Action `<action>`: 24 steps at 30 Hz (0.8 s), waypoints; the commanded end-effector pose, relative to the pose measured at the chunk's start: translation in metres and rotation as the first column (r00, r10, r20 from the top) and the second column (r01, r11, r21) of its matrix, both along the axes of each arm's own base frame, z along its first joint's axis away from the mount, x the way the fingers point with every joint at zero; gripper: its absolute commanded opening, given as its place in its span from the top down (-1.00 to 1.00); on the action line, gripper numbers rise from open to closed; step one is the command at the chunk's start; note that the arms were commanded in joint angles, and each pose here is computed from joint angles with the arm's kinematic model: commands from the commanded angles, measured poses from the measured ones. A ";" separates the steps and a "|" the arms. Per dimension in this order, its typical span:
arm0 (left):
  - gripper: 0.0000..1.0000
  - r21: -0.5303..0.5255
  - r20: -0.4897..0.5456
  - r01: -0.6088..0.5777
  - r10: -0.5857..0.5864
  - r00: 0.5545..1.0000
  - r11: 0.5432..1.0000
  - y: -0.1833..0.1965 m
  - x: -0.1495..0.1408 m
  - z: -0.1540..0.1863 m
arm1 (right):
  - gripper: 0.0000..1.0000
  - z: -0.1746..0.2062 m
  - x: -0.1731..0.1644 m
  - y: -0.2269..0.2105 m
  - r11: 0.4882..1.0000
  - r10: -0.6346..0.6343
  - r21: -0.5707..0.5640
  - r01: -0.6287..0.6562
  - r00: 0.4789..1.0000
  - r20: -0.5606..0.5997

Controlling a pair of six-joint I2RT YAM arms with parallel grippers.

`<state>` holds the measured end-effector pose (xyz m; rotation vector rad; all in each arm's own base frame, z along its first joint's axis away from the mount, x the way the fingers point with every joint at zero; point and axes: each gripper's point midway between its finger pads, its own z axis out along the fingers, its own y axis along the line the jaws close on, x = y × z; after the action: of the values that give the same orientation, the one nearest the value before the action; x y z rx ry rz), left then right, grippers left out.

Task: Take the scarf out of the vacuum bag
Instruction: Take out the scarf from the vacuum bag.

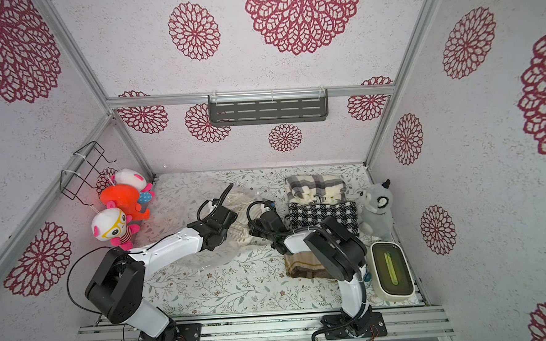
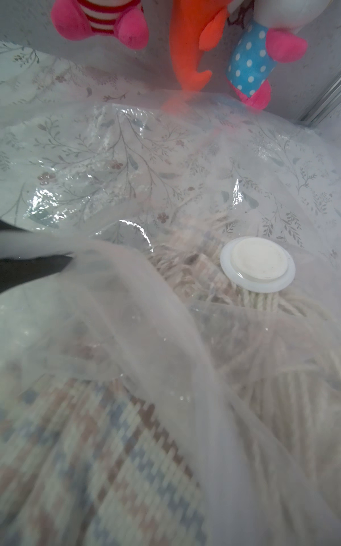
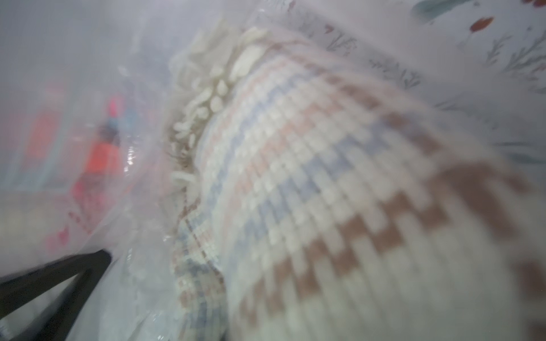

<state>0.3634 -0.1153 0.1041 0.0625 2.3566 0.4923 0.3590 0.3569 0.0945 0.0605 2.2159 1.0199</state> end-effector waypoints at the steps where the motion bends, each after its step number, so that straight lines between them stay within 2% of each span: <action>1: 1.00 0.001 0.022 -0.043 0.043 0.999 0.999 0.010 0.003 0.009 | 1.00 0.034 -0.023 -0.009 0.996 0.073 -0.052 -0.070 0.996 0.052; 5: 1.00 -0.007 0.040 -0.068 0.068 0.997 0.998 0.019 0.010 0.020 | 1.00 0.036 -0.037 -0.030 0.991 0.074 -0.119 -0.069 0.996 0.041; 9: 1.00 -0.008 0.030 -0.064 0.064 0.997 0.998 0.017 0.013 0.019 | 1.00 0.043 -0.044 -0.052 0.968 0.098 -0.235 -0.085 0.994 0.043; 11: 1.00 -0.006 0.027 -0.066 0.066 0.997 0.998 0.018 0.012 0.017 | 1.00 0.048 -0.042 -0.066 0.961 0.117 -0.257 -0.104 0.993 0.032; 14: 1.00 -0.008 0.028 -0.072 0.072 0.997 0.997 0.019 0.012 0.016 | 1.00 0.053 -0.033 -0.086 0.959 0.178 -0.231 -0.166 0.984 0.030; 16: 1.00 -0.014 0.030 -0.075 0.076 0.997 0.997 0.020 0.012 0.016 | 1.00 0.048 -0.021 -0.106 0.946 0.154 -0.291 -0.144 0.988 0.012; 20: 1.00 -0.016 0.031 -0.085 0.086 0.996 0.996 0.024 0.011 0.017 | 1.00 0.058 -0.010 -0.120 0.906 0.212 -0.380 -0.188 0.977 0.022; 24: 1.00 -0.013 0.030 -0.099 0.099 0.995 0.995 0.029 0.010 0.014 | 1.00 0.083 0.009 -0.136 0.862 0.211 -0.492 -0.126 0.970 0.121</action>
<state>0.3747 -0.1012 0.1146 -0.0096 2.3550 0.4908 0.3487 0.2343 0.1397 -0.3322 2.4048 0.6474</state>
